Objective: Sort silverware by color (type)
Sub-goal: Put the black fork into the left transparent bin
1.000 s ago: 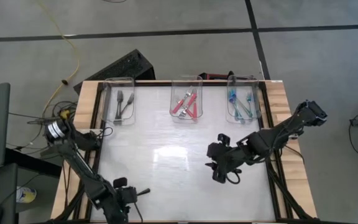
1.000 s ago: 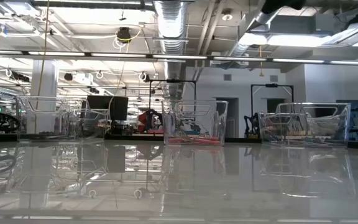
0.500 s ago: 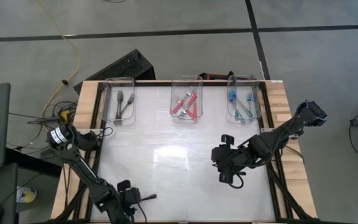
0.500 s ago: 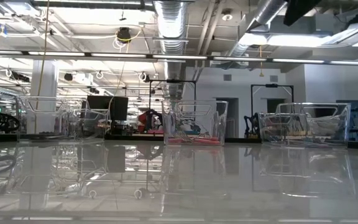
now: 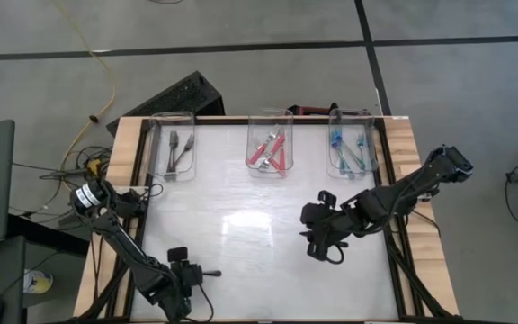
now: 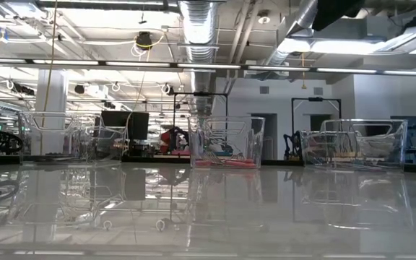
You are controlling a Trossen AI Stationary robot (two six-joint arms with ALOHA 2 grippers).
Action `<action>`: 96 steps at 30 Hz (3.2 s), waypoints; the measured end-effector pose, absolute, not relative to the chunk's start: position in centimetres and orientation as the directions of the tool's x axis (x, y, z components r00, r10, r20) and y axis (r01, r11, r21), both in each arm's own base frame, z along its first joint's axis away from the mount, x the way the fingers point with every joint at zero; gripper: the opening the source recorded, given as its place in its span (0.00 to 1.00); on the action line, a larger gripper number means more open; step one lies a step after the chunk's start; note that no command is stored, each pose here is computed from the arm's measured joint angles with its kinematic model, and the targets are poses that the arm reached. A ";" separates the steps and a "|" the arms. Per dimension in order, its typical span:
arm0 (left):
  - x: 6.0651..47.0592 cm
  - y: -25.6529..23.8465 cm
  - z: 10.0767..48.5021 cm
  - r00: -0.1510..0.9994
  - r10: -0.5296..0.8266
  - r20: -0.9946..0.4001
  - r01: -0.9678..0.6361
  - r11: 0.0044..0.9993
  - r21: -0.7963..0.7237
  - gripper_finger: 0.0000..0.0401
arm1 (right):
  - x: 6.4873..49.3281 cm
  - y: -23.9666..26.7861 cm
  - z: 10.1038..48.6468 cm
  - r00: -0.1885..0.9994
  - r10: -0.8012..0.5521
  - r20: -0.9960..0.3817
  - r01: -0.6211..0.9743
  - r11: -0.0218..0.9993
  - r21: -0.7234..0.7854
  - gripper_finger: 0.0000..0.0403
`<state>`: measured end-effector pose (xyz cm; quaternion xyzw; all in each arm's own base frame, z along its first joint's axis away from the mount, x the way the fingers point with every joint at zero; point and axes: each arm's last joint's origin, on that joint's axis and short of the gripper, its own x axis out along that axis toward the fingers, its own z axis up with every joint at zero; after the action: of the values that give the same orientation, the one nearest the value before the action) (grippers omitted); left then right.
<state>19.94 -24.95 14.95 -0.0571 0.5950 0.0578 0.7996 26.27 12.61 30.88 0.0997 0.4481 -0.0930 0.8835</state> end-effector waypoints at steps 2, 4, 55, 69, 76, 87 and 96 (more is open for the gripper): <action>19.8 -24.8 14.7 0.282 0.030 -0.959 -0.184 0.983 -0.023 0.43 | 26.4 12.6 31.0 0.592 -0.071 -0.803 0.272 0.955 0.116 0.52; 19.7 -24.9 14.4 0.297 0.017 -0.955 -0.178 0.983 -0.037 0.43 | 26.5 12.6 31.0 0.603 -0.066 -0.795 0.281 0.950 0.134 0.52; 14.9 13.2 30.1 -0.127 0.674 -0.728 0.546 0.660 0.515 0.00 | 24.8 16.3 31.3 0.669 -0.054 -0.741 0.498 0.773 0.393 0.52; 15.3 16.3 26.5 -0.368 0.533 -0.762 0.540 0.790 0.291 0.00 | 25.3 15.2 31.3 0.669 -0.109 -0.736 0.494 0.804 0.330 0.52; 17.3 14.8 25.5 -0.345 0.527 -0.777 0.619 0.750 0.233 0.00 | 25.4 15.0 31.3 0.667 -0.112 -0.737 0.476 0.824 0.306 0.52; 19.4 14.7 23.1 -0.377 0.486 -0.789 0.683 0.721 0.118 0.02 | 25.2 15.5 31.3 0.669 -0.100 -0.737 0.465 0.830 0.309 0.52; 19.8 15.6 22.5 -0.402 0.531 -0.746 0.661 0.732 0.165 0.27 | 24.6 16.4 31.3 0.674 -0.074 -0.735 0.450 0.830 0.329 0.52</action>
<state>19.77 15.56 22.51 0.3573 0.8337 -0.0782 0.4136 24.65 16.38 31.30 0.2504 0.3750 -0.1490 0.8800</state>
